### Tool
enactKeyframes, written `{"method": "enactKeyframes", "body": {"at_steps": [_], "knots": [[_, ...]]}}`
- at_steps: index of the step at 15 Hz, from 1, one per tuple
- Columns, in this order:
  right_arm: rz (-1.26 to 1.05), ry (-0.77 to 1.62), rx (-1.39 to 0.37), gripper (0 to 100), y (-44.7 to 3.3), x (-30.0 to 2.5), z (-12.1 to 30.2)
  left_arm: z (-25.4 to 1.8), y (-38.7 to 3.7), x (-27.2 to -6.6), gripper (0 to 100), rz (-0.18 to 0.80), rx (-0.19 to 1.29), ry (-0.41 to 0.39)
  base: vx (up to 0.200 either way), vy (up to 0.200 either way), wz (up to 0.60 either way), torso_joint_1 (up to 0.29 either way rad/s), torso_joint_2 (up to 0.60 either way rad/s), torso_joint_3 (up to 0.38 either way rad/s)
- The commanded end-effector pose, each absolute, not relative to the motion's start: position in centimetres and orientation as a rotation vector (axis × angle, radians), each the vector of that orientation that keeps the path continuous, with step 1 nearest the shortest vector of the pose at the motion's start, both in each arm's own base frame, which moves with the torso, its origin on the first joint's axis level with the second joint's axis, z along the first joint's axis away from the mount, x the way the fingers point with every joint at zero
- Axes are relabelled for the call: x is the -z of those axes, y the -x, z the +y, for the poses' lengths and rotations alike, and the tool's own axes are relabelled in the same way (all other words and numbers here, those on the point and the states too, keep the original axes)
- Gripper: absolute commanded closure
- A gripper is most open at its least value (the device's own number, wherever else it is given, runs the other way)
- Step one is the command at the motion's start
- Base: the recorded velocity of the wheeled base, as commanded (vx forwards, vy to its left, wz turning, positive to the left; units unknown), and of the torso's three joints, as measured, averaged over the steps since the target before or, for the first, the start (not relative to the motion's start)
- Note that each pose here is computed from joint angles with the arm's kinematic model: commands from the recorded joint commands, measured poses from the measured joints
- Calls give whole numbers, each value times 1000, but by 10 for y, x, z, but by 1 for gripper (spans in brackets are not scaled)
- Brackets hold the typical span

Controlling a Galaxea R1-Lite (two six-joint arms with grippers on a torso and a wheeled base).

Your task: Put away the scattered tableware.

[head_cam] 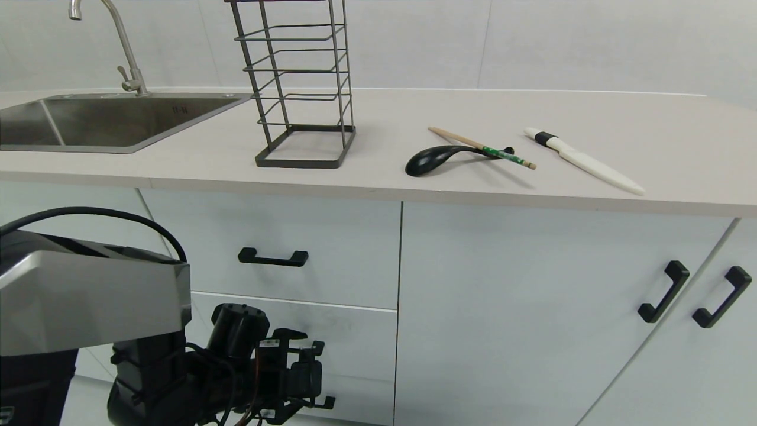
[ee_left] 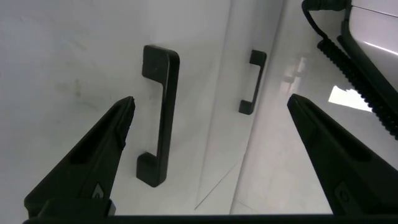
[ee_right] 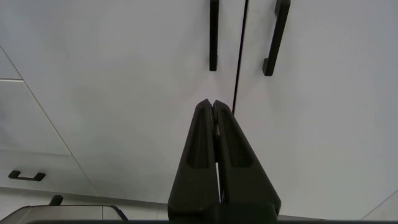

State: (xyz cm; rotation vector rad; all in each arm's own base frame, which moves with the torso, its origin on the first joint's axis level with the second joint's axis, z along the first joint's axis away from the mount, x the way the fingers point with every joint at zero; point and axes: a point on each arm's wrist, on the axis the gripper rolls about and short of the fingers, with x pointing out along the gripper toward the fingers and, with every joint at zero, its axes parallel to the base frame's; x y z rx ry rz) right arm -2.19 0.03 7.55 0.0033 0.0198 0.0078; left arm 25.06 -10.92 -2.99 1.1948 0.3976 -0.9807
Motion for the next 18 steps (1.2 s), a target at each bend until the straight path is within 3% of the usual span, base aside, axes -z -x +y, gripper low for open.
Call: {"method": "enactKeyframes", "body": {"at_steps": [1,12,18], "knots": [[21,-3,-9,100,22,-75,0,-108,-250,37,0,420,989,-1191,0,0,0,0,0,0],[21,-3,-9,100,22,-75,0,-101,-252,50,0,476,988,-1181,0,0,0,0,0,0],[21,-3,-8,100,22,-75,0,-98,-243,53,0,452,977,-1181,0,0,0,0,0,0]]}}
